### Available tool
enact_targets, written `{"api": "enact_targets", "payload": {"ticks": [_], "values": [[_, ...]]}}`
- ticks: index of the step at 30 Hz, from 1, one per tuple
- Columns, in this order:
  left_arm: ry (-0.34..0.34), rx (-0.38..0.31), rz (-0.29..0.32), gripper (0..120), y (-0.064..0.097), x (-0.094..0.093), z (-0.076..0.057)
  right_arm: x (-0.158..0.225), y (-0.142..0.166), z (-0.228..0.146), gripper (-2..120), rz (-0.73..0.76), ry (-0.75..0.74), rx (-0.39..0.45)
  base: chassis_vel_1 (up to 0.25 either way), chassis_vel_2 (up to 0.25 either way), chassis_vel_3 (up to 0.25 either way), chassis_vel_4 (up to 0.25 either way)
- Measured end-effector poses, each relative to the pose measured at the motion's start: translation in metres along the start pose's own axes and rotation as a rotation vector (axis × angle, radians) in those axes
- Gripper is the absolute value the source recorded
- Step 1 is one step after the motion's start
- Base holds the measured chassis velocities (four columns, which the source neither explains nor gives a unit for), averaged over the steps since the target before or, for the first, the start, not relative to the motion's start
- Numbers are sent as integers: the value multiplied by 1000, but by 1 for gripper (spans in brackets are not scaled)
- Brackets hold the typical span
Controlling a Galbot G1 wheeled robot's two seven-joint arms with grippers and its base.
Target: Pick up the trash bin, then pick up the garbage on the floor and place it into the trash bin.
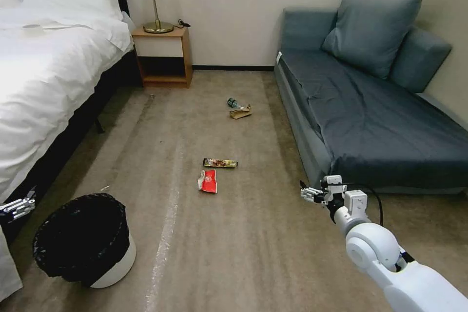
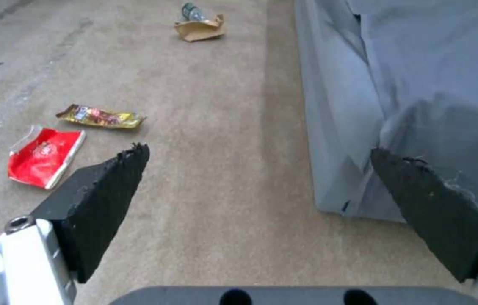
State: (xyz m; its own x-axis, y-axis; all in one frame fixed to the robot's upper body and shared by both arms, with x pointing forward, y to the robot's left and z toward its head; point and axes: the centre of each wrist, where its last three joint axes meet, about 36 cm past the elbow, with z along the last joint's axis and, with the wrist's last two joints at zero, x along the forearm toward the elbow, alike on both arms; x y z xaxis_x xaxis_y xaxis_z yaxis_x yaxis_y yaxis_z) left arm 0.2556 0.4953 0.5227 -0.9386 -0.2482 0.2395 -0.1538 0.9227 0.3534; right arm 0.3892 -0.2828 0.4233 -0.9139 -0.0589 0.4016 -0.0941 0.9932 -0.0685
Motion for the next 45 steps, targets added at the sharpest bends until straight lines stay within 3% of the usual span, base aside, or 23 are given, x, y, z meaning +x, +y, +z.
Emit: {"api": "enact_targets", "payload": {"ticks": [15, 20, 23, 24, 29, 31, 36, 38, 41, 45], "values": [[130, -23, -56, 100, 4, -3, -12, 10, 2, 20, 100, -18, 55, 69, 0, 0, 0, 0], [244, -49, -48, 100, 0, -4, -17, 9, 3, 25, 100, -20, 60, 73, 0, 0, 0, 0], [273, -56, -51, 100, 1, -5, -19, 9, 4, 25, 100, -20, 59, 72, 0, 0, 0, 0], [320, -62, -63, 100, 3, -10, -19, 9, 4, 25, 100, -20, 59, 71, 0, 0, 0, 0], [388, -49, -97, 100, 12, -22, -10, 9, 3, 25, 100, -17, 61, 70, 0, 0, 0, 0], [416, -27, -117, 100, 19, -34, 0, 9, 2, 27, 100, -17, 62, 70, 0, 0, 0, 0], [430, 20, -136, 100, 24, -58, 12, 9, 3, 27, 100, -17, 62, 71, 0, 0, 0, 0], [440, 37, -119, 100, 16, -71, 16, 10, 3, 25, 100, -16, 58, 70, 0, 0, 0, 0], [446, 35, -110, 100, 12, -76, 18, 11, 2, 23, 100, -15, 54, 69, 0, 0, 0, 0], [475, 32, -84, 100, -5, -89, 34, 14, 2, 22, 100, -5, 53, 66, 0, 0, 0, 0]]}}
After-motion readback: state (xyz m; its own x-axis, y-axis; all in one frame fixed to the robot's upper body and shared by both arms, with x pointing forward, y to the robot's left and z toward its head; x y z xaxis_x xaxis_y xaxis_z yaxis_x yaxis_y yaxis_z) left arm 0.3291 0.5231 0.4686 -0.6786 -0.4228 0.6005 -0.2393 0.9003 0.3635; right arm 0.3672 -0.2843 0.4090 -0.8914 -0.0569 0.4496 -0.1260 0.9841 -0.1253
